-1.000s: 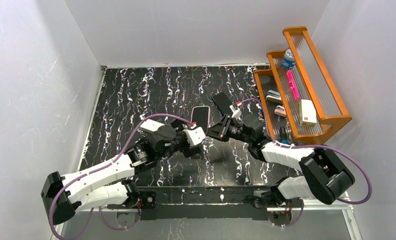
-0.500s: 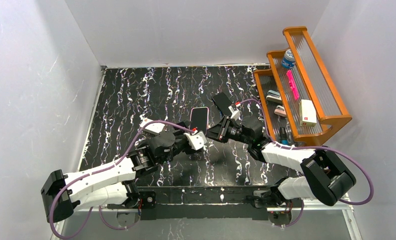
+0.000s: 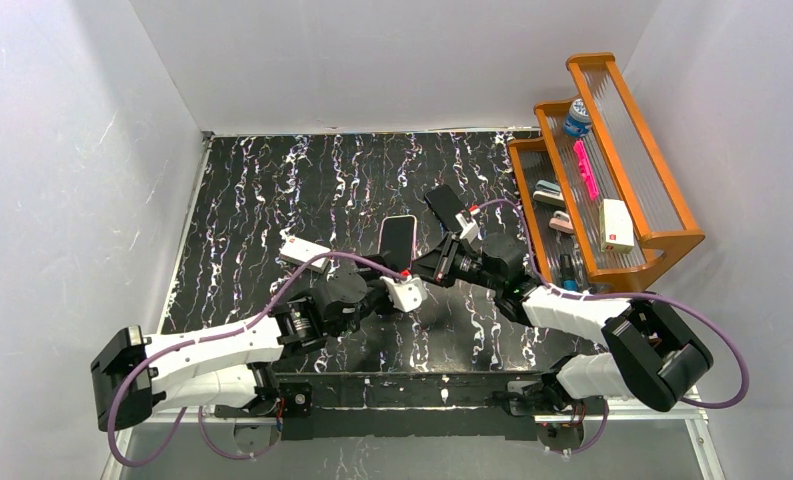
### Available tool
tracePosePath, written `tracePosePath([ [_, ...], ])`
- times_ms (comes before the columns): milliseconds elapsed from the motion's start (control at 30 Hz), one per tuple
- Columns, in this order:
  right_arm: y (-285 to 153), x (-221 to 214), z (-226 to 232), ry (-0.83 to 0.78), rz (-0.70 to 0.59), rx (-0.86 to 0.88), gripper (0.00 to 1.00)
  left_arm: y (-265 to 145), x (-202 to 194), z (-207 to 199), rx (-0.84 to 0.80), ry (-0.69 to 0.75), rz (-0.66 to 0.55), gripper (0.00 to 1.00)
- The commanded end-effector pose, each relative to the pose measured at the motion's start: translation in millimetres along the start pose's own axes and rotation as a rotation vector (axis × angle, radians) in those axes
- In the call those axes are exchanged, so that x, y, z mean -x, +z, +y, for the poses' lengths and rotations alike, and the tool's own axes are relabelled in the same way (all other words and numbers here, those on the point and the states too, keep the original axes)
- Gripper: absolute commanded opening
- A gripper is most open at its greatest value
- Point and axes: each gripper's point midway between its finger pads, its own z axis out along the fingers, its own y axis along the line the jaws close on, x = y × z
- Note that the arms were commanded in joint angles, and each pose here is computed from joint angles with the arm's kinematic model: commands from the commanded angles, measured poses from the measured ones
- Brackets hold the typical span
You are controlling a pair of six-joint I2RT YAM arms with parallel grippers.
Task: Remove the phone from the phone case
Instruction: Remove the phone case from the phone.
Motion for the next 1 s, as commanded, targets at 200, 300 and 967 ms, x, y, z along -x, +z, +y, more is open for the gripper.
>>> tracePosePath([
  [200,7.2,0.9,37.2,-0.081,-0.016,0.116,0.01,-2.4,-4.7,14.8,0.103,0.024,0.029,0.56],
  [300,8.3,-0.6,34.4,-0.082,-0.013,0.106,0.01,-5.4,1.1,10.8,0.072,-0.005,-0.002,0.58],
  [967,7.8,1.3,31.8,-0.089,-0.026,0.087,0.01,-9.3,0.2,-5.4,-0.018,-0.041,-0.003,0.69],
])
